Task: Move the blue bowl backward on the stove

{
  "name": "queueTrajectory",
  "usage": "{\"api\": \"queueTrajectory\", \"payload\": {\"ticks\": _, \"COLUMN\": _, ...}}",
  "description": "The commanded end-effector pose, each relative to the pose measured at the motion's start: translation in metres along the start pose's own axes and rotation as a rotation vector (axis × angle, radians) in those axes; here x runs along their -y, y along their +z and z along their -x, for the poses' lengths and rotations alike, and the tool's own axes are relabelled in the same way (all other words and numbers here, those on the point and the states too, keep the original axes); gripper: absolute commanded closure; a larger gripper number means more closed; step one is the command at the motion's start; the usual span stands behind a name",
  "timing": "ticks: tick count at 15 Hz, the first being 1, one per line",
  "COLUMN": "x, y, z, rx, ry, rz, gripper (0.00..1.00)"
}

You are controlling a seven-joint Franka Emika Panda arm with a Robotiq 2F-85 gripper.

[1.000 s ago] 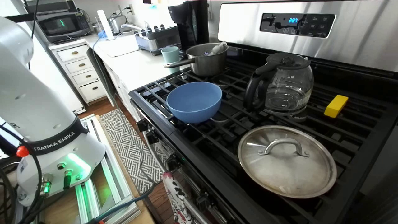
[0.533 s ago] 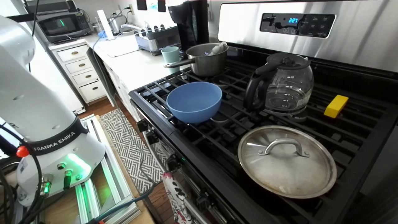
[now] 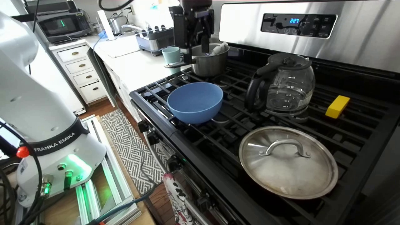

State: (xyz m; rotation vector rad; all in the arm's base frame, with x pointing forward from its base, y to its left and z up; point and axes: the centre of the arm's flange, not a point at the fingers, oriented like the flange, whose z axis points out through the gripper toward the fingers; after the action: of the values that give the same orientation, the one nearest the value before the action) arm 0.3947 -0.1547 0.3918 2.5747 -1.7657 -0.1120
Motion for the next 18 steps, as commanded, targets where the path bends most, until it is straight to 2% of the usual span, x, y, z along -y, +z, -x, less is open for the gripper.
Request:
{"api": "queueTrajectory", "payload": {"ticks": 1, "x": 0.006, "y": 0.032, "z": 0.000, "rx": -0.048, "ry": 0.055, "rz": -0.028, "gripper": 0.00}}
{"api": "queueTrajectory", "payload": {"ticks": 3, "x": 0.005, "y": 0.027, "z": -0.002, "rx": -0.016, "ry": 0.031, "rz": -0.016, "gripper": 0.00}}
{"api": "queueTrajectory", "payload": {"ticks": 7, "x": 0.005, "y": 0.032, "z": -0.001, "rx": -0.011, "ry": 0.043, "rz": -0.008, "gripper": 0.00}}
{"api": "queueTrajectory", "payload": {"ticks": 11, "x": 0.022, "y": 0.064, "z": 0.003, "rx": 0.054, "ry": 0.005, "rz": -0.013, "gripper": 0.00}}
{"api": "queueTrajectory", "payload": {"ticks": 18, "x": 0.050, "y": 0.108, "z": 0.002, "rx": 0.065, "ry": 0.031, "rz": 0.016, "gripper": 0.00}}
